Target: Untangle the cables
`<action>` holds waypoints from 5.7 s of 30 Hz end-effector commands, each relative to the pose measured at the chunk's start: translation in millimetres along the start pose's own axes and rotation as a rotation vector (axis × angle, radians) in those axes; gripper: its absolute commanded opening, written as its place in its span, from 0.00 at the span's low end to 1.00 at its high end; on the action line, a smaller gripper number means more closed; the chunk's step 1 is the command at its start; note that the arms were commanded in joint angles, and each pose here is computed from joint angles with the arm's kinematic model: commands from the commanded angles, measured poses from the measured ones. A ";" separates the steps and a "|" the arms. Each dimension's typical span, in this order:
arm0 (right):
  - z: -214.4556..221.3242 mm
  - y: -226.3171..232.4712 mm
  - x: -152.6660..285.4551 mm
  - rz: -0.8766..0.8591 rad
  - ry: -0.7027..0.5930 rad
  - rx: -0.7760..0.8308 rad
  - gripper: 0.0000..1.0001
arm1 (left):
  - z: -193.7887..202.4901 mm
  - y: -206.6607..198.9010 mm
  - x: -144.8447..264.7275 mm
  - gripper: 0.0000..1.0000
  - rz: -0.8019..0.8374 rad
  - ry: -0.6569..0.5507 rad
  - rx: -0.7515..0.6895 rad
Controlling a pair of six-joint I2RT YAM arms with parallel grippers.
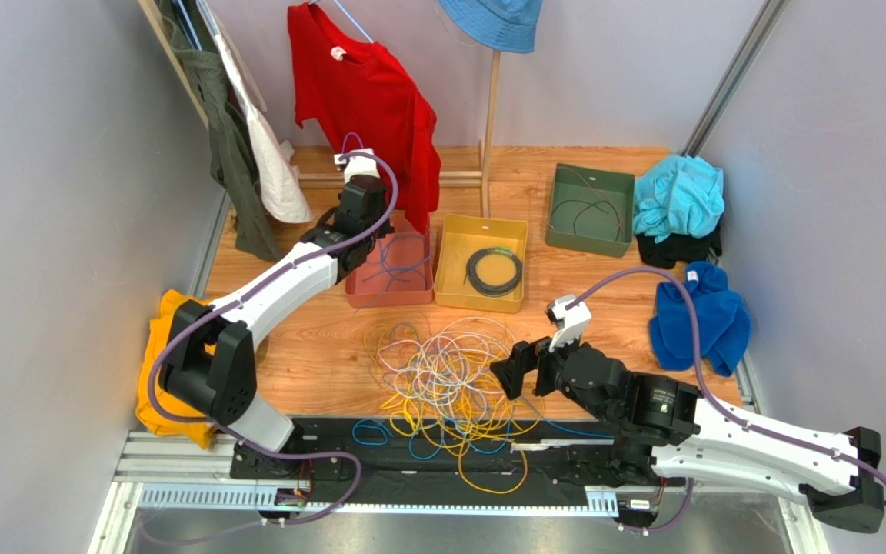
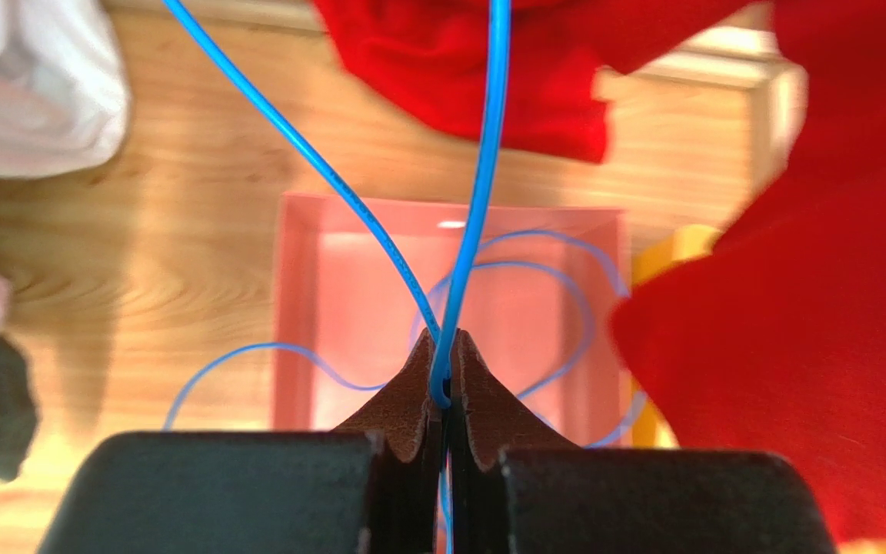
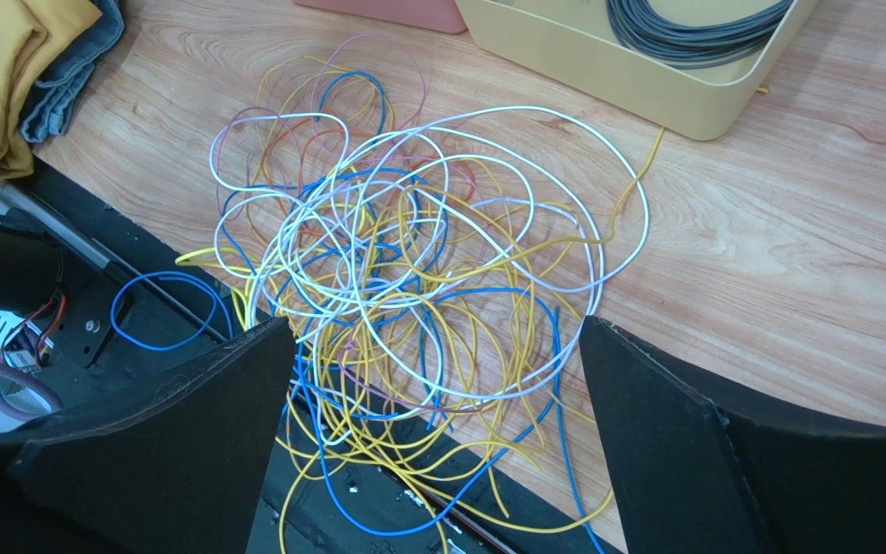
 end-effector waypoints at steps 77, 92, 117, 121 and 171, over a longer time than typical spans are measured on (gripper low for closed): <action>17.0 1.2 -18.6 0.025 0.011 -0.034 0.98 | 1.8 24.6 85.3 0.97 0.144 -0.149 0.195; 6.7 1.4 -15.7 0.041 0.009 -0.011 0.98 | 41.0 10.1 -13.7 0.99 -0.047 0.095 0.184; 15.3 -1.4 -21.7 0.058 0.026 0.022 0.99 | 109.8 46.3 -46.0 0.96 -0.255 0.268 0.282; 17.2 -3.3 -21.1 0.063 0.029 0.020 0.99 | 102.9 41.1 -58.1 0.72 -0.207 0.250 0.272; 13.1 8.8 -24.7 0.018 0.027 -0.024 0.98 | 2.4 -43.5 113.5 0.00 0.213 0.002 0.346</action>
Point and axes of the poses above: each gripper's point midway between its finger pads, its own x axis back along the fingers, its own y axis along the line the jaws close on, z = x × y, the point moved 4 cm from there along x, back along the fingers, and after that the axes turned 8 degrees about x, right-handed, at the moved point
